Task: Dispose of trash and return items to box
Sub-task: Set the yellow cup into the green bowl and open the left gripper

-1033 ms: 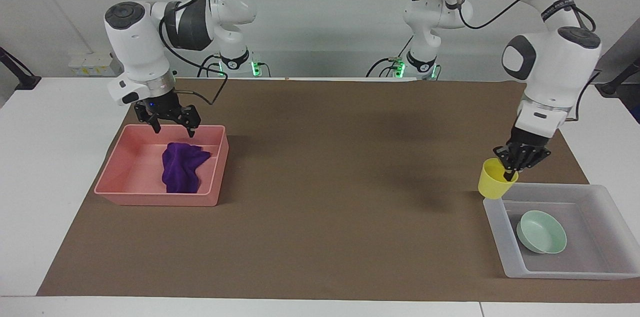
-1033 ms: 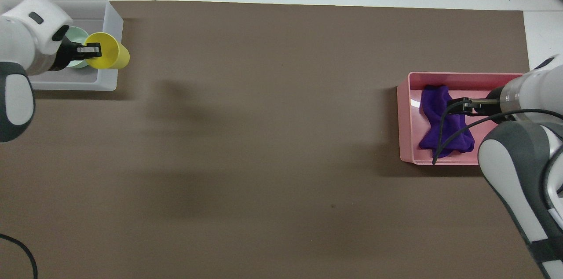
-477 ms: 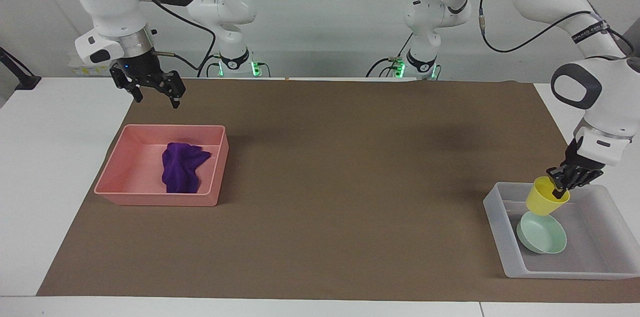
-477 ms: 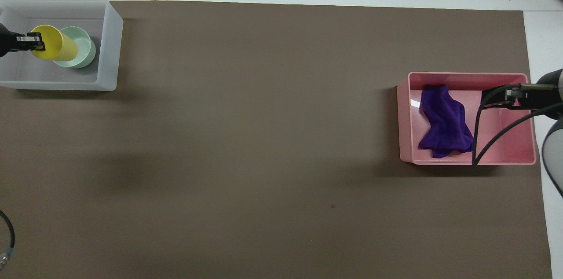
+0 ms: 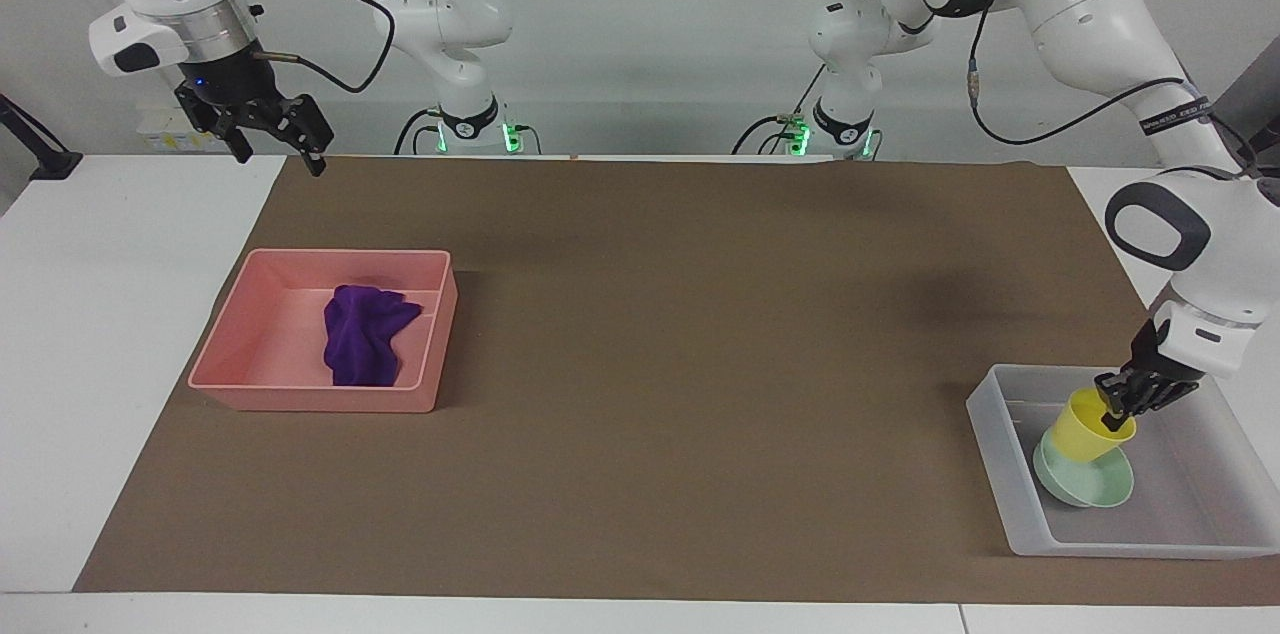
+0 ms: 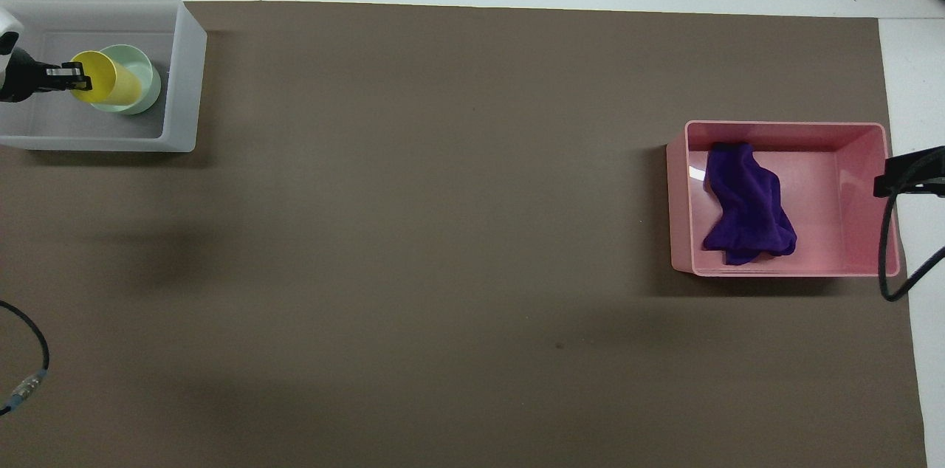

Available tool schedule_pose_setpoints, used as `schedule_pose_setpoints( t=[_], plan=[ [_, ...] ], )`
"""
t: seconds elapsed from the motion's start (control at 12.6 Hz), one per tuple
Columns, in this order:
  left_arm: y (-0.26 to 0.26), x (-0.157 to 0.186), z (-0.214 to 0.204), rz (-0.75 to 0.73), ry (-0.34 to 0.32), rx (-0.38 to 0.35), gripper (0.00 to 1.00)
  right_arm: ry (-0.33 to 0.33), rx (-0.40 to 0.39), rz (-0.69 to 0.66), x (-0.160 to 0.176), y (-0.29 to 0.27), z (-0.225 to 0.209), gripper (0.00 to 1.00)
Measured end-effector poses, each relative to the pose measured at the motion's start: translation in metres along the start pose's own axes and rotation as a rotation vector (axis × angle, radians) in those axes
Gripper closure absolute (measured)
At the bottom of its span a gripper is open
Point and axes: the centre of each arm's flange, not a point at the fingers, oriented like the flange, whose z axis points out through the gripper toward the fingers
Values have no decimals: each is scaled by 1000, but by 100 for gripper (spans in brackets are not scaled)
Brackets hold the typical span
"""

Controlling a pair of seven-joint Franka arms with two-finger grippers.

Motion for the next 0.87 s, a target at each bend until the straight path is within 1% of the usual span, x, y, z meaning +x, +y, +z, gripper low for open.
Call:
schedule_pose_setpoints(
  t=[0.4,0.56,0.64,0.71,0.87],
  plan=[
    [-6,-4,19,5,11,3,96,-14,30,7,-1,0,2,0],
    [-5,-5,20,7,10,2,92,-14,30,3,-1,-2,2,0],
    [-5,-5,20,9,9,1,76,-14,30,3,-1,-2,2,0],
    [-4,-5,20,12,8,-1,66,-14,30,2,-1,-3,2,0],
    [1,-2,10,22,18,-3,40,-13,30,0,-1,-4,2,0]
  ],
)
